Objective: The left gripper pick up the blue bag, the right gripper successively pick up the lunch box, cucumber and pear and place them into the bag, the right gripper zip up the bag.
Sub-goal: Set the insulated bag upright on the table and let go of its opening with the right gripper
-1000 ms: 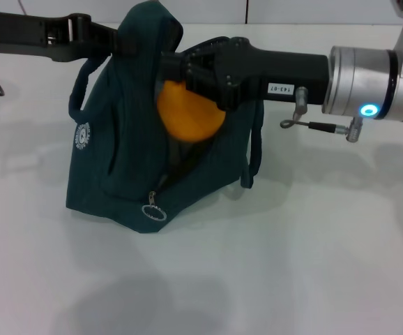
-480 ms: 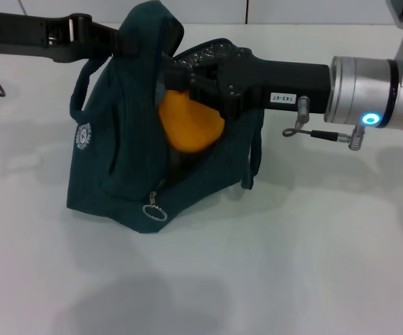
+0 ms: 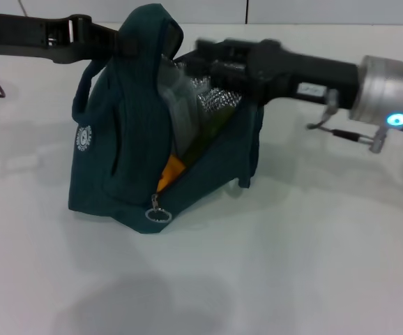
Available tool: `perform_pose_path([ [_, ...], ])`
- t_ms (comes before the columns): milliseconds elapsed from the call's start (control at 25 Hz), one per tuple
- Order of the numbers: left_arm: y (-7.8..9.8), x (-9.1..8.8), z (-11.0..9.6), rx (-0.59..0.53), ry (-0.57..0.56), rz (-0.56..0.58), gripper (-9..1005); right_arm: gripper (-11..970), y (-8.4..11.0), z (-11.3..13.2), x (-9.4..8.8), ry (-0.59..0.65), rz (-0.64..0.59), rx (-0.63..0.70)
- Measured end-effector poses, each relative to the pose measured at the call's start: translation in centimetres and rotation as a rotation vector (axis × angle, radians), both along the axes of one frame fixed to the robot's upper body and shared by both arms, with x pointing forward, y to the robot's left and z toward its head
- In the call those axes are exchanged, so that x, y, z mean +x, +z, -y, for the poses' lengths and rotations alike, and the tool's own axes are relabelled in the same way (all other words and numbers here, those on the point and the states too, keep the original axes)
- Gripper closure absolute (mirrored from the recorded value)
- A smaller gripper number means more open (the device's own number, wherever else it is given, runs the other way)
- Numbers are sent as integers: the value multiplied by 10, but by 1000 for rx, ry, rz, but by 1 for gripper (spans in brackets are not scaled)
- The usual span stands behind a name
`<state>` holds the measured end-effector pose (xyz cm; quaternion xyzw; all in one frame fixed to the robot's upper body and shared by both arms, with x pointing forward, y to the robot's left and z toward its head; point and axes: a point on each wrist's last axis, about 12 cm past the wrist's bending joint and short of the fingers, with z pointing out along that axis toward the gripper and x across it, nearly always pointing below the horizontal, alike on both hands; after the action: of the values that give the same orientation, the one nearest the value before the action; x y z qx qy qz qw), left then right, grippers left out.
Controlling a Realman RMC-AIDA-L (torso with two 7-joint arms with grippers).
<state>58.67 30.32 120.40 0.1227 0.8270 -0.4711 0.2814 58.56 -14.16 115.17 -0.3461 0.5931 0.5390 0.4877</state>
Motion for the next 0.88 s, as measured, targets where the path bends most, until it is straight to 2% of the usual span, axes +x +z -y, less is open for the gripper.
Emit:
perform_pose_path([
  [120,0,-1,-1,-5,1,6,898,646,-3,25,-3,-72,-33,77],
  [200,0,-1,-1,-7,0,7,897,575,-9,51,-8,-143,-110,144],
  [320,0,-1,0,-11,-3,8,897,468,-21,83,-15,-229,-301,228],
  [480,0,-1,1,-10,-7,10,896,323,-44,108,-25,-271,-578,290],
  [560,0,-1,3,-12,-12,12,895,322,-56,112,-28,-283,-717,313],
  [640,1,0,4,-14,-15,14,895,321,-65,112,-30,-287,-805,326],
  [880,1,0,7,-15,-23,20,894,318,-75,93,-27,-274,-905,322],
])
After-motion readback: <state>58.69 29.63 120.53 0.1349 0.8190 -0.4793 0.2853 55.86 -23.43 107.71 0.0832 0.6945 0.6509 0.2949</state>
